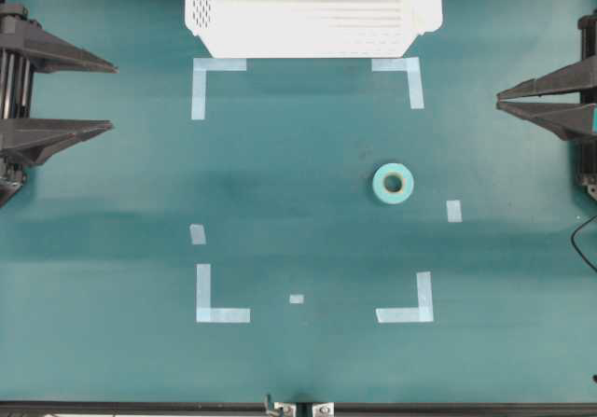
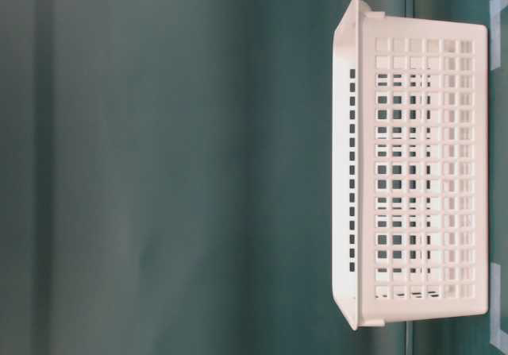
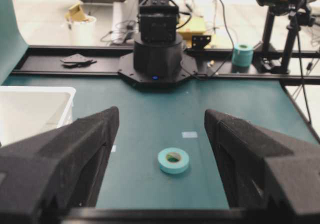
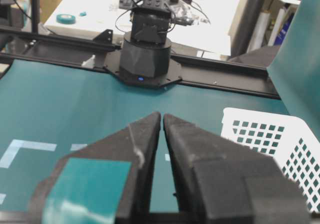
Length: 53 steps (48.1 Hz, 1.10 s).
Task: Put the tape into the white basket.
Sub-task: 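Open the right gripper and move it toward the light-blue tape roll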
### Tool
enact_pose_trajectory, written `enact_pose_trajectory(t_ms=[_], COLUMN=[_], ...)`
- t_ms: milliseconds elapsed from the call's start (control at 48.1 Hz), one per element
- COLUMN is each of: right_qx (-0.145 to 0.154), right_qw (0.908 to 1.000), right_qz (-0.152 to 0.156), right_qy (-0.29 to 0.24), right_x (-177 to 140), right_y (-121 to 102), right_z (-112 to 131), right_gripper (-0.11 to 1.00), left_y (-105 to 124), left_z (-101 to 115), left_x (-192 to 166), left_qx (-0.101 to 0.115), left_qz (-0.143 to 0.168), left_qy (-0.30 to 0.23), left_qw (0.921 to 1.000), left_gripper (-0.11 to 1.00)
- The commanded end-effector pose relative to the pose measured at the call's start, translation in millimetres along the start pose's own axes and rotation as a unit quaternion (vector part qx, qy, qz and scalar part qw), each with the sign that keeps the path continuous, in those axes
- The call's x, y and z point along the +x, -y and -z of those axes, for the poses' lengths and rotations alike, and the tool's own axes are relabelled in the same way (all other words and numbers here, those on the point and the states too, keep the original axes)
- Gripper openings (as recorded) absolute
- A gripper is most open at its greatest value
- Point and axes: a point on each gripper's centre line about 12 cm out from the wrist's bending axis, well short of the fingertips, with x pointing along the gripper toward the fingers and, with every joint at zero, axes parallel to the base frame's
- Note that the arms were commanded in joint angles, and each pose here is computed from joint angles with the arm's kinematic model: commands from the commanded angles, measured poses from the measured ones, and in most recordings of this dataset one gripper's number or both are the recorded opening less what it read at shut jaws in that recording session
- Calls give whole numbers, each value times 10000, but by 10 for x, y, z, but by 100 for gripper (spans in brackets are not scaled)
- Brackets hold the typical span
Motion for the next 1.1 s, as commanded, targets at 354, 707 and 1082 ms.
enact_pose_trajectory(t_ms=[354,707,1082], right_qx=[38,313,410], right_qw=[9999,9967,9887], right_qz=[8,42,81], right_qy=[-115,-742,-1442], right_x=[98,102,131], right_y=[3,7,8], right_z=[-5,107,40], right_gripper=[1,46,98], left_y=[27,53,60], left_z=[-45,91,179], left_x=[174,170,23], left_qx=[-283,-299,-300], left_qz=[44,99,125], left_qy=[167,-50,-243], left_qw=[9995,9995,9992], left_gripper=[-11,-11,-11])
